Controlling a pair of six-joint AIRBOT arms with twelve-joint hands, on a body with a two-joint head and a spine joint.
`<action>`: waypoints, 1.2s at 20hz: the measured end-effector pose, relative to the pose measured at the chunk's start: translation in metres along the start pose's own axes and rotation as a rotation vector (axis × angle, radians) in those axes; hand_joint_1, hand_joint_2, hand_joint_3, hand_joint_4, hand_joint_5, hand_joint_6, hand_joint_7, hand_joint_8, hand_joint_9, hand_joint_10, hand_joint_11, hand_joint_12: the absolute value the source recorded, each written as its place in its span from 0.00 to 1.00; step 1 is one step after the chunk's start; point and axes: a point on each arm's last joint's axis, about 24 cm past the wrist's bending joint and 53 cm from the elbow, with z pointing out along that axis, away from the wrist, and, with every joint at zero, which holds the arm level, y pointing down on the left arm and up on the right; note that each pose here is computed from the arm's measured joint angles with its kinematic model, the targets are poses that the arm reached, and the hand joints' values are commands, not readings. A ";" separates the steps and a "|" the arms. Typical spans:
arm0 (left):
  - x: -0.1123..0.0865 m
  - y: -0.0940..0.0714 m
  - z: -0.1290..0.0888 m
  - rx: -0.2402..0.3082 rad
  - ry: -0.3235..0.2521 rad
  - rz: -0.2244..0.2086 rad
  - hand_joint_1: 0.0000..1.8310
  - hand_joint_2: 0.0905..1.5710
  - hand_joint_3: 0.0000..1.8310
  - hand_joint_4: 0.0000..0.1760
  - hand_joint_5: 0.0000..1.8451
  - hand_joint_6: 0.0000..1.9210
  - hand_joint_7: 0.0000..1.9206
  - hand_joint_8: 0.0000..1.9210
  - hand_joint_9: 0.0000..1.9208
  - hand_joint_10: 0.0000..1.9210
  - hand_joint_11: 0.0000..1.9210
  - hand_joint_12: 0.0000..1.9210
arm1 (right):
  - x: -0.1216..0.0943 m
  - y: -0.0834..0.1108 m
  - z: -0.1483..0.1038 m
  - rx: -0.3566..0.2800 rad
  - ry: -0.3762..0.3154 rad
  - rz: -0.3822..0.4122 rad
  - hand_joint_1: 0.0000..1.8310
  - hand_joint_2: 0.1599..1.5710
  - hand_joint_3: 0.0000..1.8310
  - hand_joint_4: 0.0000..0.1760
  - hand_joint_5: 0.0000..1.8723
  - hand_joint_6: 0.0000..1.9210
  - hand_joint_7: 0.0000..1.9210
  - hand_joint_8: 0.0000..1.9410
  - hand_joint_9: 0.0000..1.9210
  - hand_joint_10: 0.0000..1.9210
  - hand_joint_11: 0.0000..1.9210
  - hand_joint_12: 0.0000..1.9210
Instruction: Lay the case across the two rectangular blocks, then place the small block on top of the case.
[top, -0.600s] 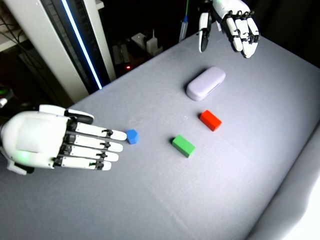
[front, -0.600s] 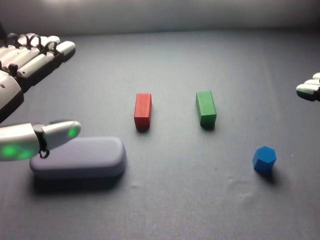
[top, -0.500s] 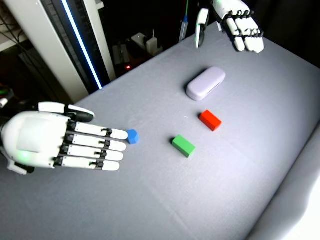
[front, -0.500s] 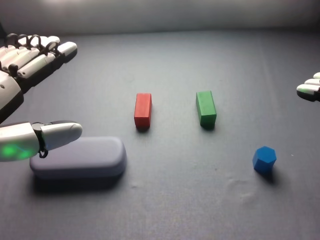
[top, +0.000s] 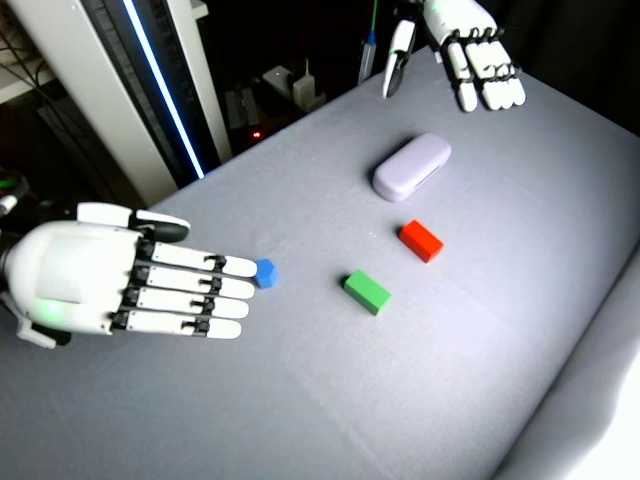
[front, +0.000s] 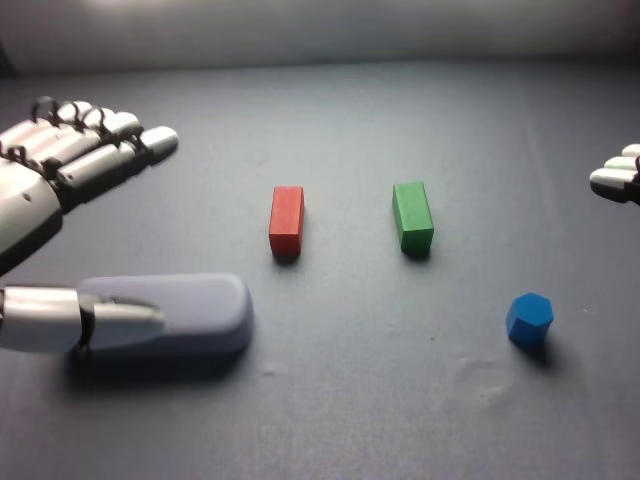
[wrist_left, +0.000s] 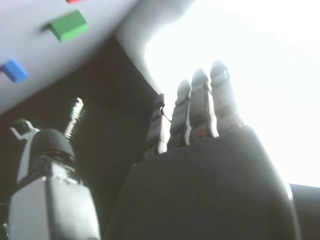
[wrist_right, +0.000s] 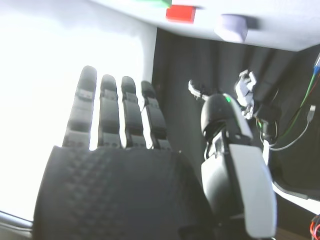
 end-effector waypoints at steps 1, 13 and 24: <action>0.004 0.001 0.003 -0.008 0.022 0.019 0.34 0.46 0.00 0.93 0.00 0.00 0.04 0.00 0.05 0.00 0.04 0.04 | 0.000 0.001 0.000 -0.002 0.002 -0.001 0.14 0.84 0.00 0.00 0.08 0.00 0.06 0.00 0.04 0.00 0.00 0.18; 0.067 0.038 0.042 -0.136 0.224 0.131 0.41 0.47 0.00 0.80 0.04 0.00 0.13 0.00 0.17 0.00 0.00 0.25 | 0.001 0.001 0.001 -0.004 0.009 -0.005 0.12 0.84 0.00 0.00 0.08 0.00 0.06 0.00 0.03 0.00 0.00 0.19; 0.078 0.063 0.044 -0.222 0.255 0.167 0.51 0.50 0.00 0.42 0.12 0.00 0.21 0.00 0.28 0.01 0.06 0.66 | 0.000 0.001 0.001 -0.003 0.007 -0.006 0.12 0.84 0.00 0.00 0.08 0.00 0.06 0.00 0.03 0.00 0.00 0.17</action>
